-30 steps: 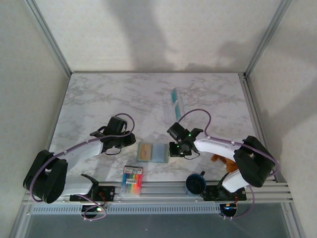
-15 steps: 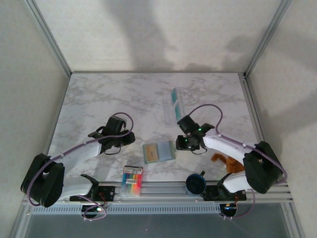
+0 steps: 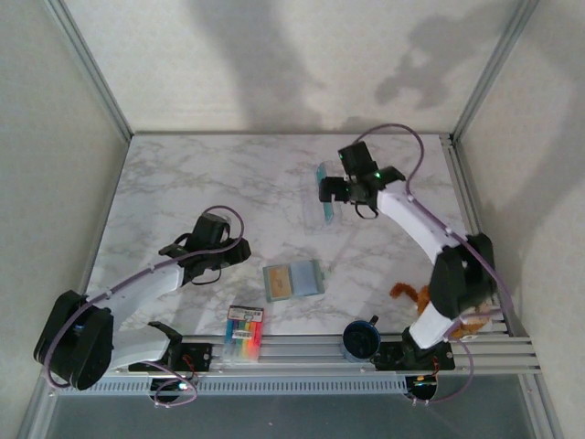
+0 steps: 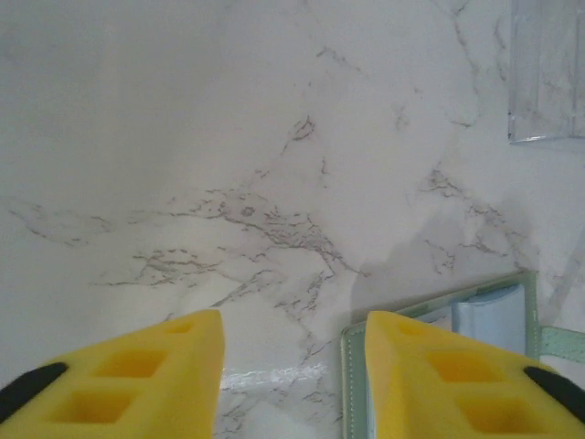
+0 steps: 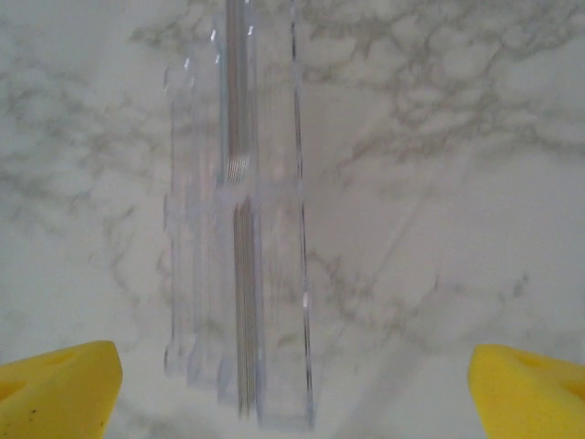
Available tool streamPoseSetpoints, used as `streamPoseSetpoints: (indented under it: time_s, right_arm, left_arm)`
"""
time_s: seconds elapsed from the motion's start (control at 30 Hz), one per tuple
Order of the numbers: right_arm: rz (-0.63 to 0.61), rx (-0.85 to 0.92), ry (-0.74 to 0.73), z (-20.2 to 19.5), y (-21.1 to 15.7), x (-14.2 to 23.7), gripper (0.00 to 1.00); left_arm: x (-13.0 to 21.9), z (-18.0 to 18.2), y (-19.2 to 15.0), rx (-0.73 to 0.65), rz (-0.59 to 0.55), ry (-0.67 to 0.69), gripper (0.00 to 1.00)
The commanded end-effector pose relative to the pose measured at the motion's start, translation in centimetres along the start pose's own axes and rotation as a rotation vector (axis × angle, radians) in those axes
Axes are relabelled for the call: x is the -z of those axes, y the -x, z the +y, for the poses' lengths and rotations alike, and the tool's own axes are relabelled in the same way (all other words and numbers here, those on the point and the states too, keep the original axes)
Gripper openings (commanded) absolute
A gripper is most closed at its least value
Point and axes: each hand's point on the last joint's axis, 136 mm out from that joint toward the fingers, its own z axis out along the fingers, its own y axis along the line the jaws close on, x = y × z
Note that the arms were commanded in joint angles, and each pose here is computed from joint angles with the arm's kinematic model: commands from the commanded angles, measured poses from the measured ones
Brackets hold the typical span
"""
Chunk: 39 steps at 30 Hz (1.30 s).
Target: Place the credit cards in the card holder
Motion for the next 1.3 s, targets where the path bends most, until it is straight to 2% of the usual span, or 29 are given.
streamPoseSetpoints:
  time_s: [0.0, 0.13, 0.23, 0.5, 0.77, 1.1, 1.27]
  right_arm:
    - [0.038, 0.080, -0.052, -0.5, 1.5, -2.7, 0.99]
    - [0.057, 0.135, -0.078, 0.0, 3.5, -5.5, 0.99]
    - [0.075, 0.159, -0.130, -0.7, 4.3, -7.5, 0.99]
    - [0.099, 0.219, -0.230, -2.1, 5.5, -9.6, 0.94]
    - [0.073, 0.257, -0.337, -3.6, 6.0, -8.5, 0.90]
    - [0.079, 0.300, -0.410, -3.9, 5.9, -8.2, 0.79]
    - [0.075, 0.326, -0.471, -4.0, 5.9, -8.1, 0.81]
  left_arm:
    - [0.9, 0.7, 0.4, -0.009, -0.045, 0.033, 0.54]
    - [1.7, 2.0, 0.6, -0.012, -0.081, 0.086, 0.70]
    - [2.0, 2.5, 0.7, -0.005, -0.103, 0.100, 0.78]
    - [2.0, 2.8, 0.5, -0.002, -0.101, 0.103, 0.79]
    - [1.7, 3.2, 0.3, -0.017, -0.085, 0.122, 0.79]
    - [2.0, 4.1, -0.2, -0.017, -0.088, 0.152, 0.79]
    - [2.0, 4.0, -0.5, -0.010, -0.080, 0.143, 0.79]
